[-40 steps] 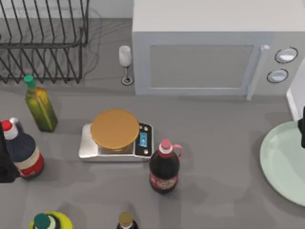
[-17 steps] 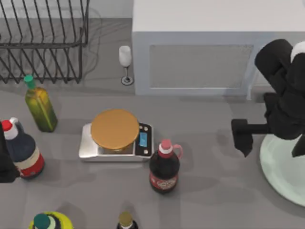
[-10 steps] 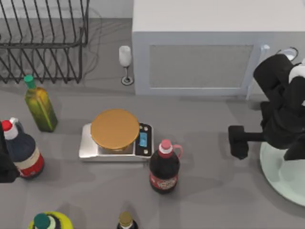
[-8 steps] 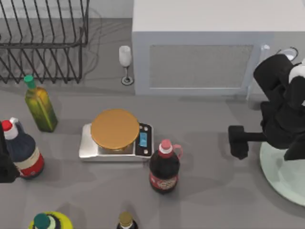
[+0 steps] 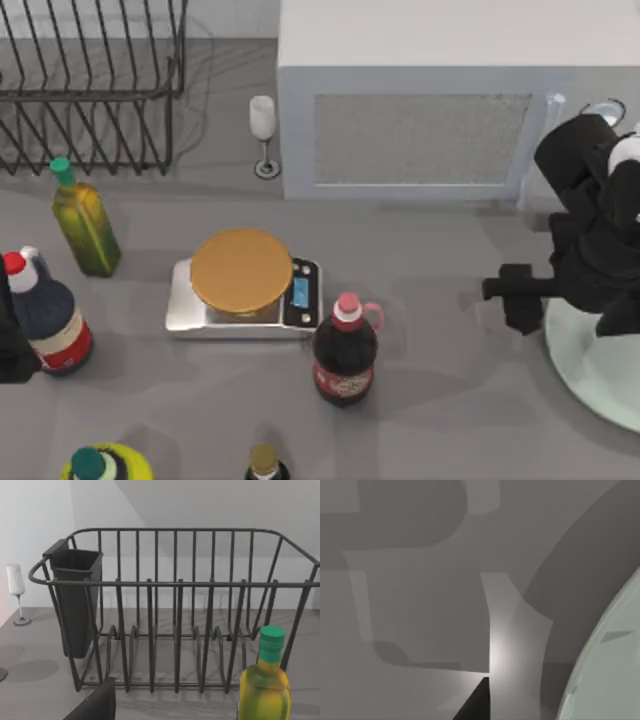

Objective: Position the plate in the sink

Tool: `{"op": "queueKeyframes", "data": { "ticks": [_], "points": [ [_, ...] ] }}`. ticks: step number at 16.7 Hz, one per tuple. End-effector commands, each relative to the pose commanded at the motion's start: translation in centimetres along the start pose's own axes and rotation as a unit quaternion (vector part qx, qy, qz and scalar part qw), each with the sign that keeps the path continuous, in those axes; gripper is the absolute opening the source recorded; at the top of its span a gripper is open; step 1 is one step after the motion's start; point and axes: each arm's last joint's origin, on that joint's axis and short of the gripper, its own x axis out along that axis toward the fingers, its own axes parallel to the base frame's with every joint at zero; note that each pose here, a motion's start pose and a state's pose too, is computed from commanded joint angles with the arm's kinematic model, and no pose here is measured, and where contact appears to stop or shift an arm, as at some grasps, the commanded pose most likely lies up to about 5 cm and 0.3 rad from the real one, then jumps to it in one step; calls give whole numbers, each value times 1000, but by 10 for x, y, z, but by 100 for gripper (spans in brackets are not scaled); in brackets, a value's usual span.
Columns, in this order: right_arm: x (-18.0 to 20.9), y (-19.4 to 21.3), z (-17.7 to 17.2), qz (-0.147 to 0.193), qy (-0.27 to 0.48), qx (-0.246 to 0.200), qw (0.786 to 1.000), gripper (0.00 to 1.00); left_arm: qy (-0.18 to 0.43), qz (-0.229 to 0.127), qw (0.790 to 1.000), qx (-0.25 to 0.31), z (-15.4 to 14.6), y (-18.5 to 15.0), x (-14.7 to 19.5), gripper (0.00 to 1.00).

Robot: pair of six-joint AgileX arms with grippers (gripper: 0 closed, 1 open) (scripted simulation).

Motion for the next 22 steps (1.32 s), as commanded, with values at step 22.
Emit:
{"op": "queueKeyframes", "data": {
  "ticks": [22],
  "points": [
    [-77,45,14,13,-45,-22,999,0,0,0,1000,0,0,0,0,100]
  ]
}}
